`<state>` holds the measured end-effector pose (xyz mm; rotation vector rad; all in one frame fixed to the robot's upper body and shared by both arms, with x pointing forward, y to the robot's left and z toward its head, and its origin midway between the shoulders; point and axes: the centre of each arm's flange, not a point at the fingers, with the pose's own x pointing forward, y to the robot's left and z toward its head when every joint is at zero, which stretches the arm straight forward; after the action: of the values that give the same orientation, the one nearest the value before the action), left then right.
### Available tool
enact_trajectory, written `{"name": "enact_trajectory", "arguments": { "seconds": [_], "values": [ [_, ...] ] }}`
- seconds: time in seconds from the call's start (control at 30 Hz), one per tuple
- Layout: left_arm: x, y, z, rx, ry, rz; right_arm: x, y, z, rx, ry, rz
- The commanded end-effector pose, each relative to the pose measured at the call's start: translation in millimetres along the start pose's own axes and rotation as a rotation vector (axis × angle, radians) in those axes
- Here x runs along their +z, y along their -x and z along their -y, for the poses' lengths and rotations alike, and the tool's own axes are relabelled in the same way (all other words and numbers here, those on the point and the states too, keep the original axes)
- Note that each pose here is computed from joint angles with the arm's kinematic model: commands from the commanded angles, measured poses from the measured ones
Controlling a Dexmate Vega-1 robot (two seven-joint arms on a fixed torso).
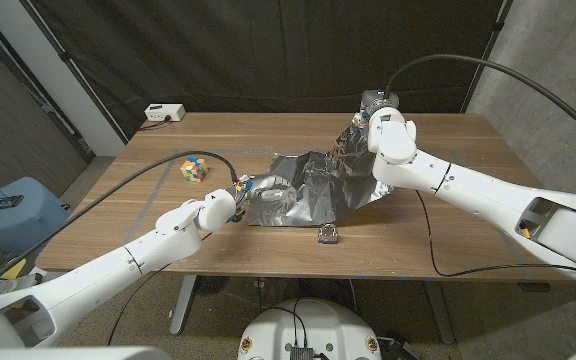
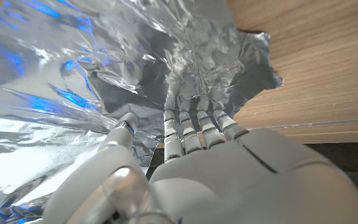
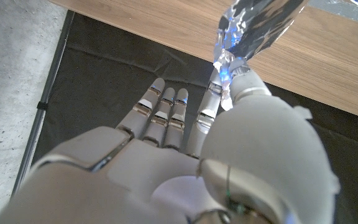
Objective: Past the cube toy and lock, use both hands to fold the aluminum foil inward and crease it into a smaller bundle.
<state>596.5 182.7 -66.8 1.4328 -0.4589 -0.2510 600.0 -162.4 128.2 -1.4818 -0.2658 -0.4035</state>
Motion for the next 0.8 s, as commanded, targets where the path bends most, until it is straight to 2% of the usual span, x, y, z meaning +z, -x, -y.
{"name": "enact_trajectory", "arguments": {
  "seconds": [0.03, 0.27, 0.8],
  "values": [
    [2.3, 2.6, 2.1, 0.005, 0.01, -0.009, 13.8, 4.7, 3.5, 0.036, -0.05, 0.012],
    [2.4, 1.8, 3.3, 0.0, 0.022, -0.015, 24.2, 3.4, 4.4, 0.055, -0.06, 0.021],
    [3.4, -4.3, 3.1, -0.007, 0.031, -0.008, 38.5, 3.0, 8.6, 0.093, -0.09, 0.024]
  ]
}}
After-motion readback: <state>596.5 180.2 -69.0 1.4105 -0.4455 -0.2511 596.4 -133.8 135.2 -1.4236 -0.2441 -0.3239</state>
